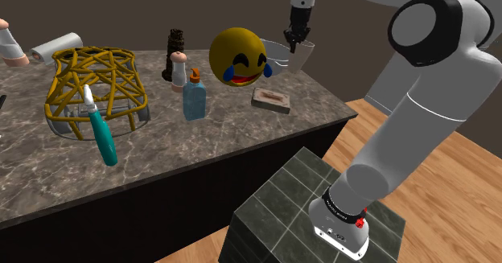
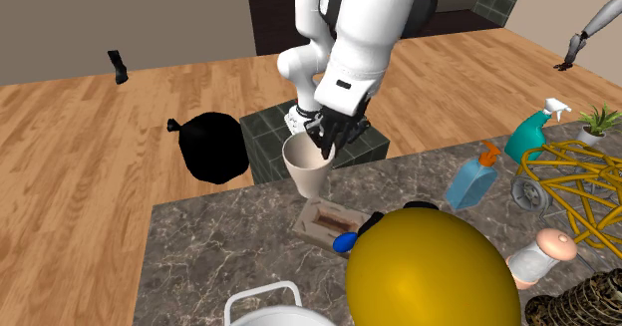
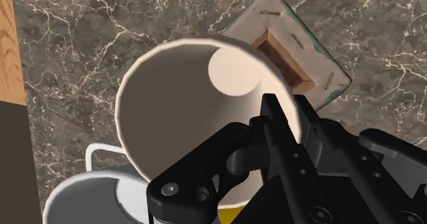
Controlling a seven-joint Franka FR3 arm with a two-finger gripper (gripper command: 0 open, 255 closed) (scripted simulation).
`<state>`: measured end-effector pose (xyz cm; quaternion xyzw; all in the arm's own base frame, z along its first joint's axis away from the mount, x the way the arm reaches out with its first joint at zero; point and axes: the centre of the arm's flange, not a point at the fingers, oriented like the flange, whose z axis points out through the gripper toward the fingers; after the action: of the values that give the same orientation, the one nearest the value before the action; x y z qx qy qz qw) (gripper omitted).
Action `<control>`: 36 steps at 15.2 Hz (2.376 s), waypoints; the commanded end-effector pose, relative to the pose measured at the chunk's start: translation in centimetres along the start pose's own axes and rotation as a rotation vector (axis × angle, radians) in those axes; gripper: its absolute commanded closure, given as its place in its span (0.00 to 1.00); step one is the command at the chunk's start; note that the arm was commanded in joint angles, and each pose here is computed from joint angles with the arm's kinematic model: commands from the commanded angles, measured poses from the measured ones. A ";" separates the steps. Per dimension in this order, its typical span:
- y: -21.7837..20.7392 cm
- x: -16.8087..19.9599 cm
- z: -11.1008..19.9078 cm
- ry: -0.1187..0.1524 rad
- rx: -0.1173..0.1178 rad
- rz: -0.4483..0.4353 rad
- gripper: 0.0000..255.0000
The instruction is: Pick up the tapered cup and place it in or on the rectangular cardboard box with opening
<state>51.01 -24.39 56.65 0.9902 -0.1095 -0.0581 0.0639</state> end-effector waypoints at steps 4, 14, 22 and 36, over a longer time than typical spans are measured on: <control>-6.3 -0.2 -1.9 0.000 0.000 0.002 1.00; -8.8 0.2 2.2 0.000 0.000 0.002 1.00; -9.4 0.6 6.4 0.000 0.000 0.002 1.00; -9.7 0.9 8.6 0.000 0.000 0.002 0.00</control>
<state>52.75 -16.18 46.69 0.9901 -0.1103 -0.0581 0.0641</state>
